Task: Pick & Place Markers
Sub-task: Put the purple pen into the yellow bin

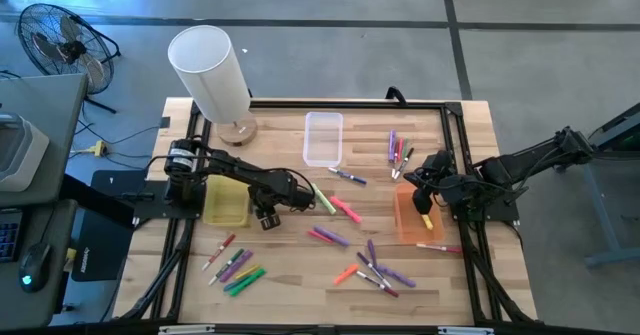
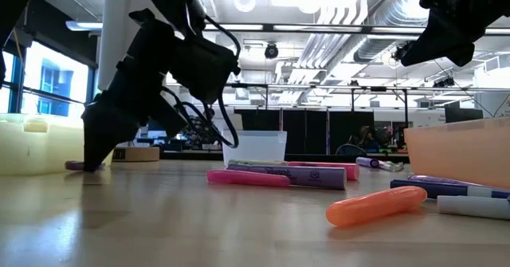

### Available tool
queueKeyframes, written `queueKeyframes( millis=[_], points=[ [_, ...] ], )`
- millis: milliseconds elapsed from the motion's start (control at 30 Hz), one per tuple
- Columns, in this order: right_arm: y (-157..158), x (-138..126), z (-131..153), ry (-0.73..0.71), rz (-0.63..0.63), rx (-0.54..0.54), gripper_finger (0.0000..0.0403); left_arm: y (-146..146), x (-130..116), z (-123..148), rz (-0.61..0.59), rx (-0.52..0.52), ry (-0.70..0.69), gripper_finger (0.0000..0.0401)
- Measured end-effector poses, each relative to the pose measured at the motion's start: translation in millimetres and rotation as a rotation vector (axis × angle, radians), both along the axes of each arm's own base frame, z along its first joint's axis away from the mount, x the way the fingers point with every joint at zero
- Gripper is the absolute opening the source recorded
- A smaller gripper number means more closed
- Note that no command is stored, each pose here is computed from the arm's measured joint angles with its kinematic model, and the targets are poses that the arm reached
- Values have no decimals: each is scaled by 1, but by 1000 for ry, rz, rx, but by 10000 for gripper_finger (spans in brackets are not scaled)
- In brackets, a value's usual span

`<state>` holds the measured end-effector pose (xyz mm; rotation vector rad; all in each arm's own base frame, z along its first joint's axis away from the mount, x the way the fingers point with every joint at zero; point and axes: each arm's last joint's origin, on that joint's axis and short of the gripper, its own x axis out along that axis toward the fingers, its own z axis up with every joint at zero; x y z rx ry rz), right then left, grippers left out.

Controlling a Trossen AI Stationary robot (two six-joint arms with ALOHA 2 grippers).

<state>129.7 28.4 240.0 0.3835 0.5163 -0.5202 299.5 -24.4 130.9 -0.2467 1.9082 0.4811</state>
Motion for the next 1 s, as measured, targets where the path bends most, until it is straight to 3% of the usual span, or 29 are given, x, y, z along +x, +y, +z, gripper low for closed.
queueKeyframes(
  millis=[233, 700, 833, 1000],
  points=[
    [0, 0, 0, 2, 3, -7, 1, -1, 0, -4, 69, 15, -18, 174],
    [0, 0, 0, 16, 24, -33, 2, -7, 42, 37, 219, 147, -245, 166],
    [0, 0, 0, 13, 24, -31, 1, -12, 43, 38, 285, 163, -259, 118],
    [0, 1, 1, 2, 19, -49, 2, -17, 42, 38, 328, 185, -264, 17]
  ],
)
